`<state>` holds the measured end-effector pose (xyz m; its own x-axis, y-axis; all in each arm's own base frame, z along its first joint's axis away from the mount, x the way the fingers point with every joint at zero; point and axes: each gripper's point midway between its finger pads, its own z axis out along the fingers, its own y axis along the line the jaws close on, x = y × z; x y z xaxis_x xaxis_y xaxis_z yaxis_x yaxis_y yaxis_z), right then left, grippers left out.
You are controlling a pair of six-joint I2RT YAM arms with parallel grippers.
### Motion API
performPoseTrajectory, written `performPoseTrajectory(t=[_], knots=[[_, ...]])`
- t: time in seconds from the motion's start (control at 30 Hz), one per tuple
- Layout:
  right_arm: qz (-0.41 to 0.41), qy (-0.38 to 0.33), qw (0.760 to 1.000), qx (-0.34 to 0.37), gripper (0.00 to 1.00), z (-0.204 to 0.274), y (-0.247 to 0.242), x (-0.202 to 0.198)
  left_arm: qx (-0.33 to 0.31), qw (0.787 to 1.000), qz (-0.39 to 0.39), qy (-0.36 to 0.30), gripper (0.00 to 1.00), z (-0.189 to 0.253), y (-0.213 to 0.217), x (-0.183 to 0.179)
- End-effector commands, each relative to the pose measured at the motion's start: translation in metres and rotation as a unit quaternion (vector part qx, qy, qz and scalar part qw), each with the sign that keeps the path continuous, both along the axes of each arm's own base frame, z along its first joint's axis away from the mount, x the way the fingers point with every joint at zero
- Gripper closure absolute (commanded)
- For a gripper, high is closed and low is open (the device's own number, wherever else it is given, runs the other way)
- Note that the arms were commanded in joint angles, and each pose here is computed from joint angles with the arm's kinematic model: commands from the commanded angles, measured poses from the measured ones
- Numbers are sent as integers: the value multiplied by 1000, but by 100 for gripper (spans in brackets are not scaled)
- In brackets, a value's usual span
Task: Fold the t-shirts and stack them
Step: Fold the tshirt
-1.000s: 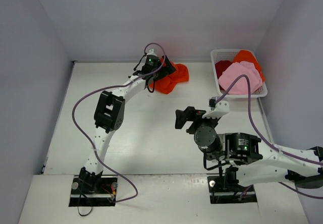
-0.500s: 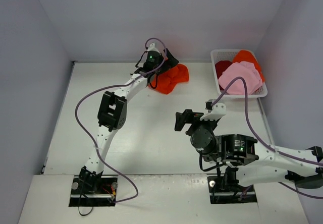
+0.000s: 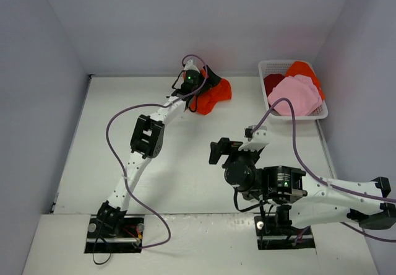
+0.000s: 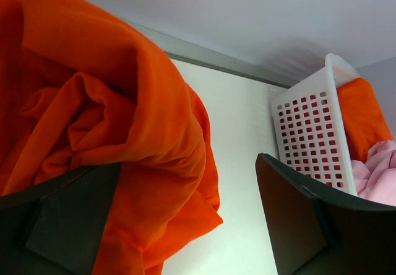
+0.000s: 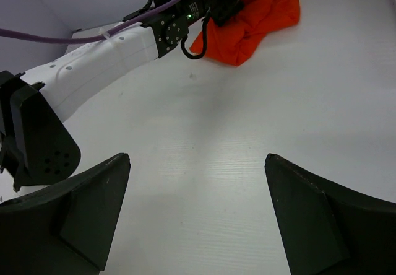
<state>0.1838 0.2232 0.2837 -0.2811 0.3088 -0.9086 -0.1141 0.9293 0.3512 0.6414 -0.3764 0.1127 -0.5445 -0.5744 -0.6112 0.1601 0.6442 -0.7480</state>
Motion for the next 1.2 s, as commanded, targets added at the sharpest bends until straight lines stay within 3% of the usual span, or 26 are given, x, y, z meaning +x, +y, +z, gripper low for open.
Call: performPoseTrajectory(t=[0.0,0.27,0.37,0.57,0.73,0.93,0.97,1.0,1.17], knots=[[-18,-6,1000,19,13,1,9,2,-67,994,9,-89,14,80,2,15],[-11,-1,1000,8,12,-4,20,2,-60,996,4,-68,14,60,7,11],[-5,-1,1000,17,12,-2,21,-2,-52,998,9,-36,14,44,12,5],[-3,-13,999,36,13,9,18,-9,-55,994,28,90,14,-4,24,-21],[8,-21,999,43,13,14,26,-19,-72,987,26,144,14,-17,27,-45],[23,-30,998,40,13,19,37,-32,-51,977,26,204,14,-62,34,-93],[22,-33,998,40,13,20,37,-33,-58,979,24,195,14,-52,35,-97],[23,-34,998,41,13,21,37,-34,-50,974,28,220,14,-75,40,-115],[33,-42,997,50,13,29,38,-43,-33,969,23,245,14,-85,43,-170]])
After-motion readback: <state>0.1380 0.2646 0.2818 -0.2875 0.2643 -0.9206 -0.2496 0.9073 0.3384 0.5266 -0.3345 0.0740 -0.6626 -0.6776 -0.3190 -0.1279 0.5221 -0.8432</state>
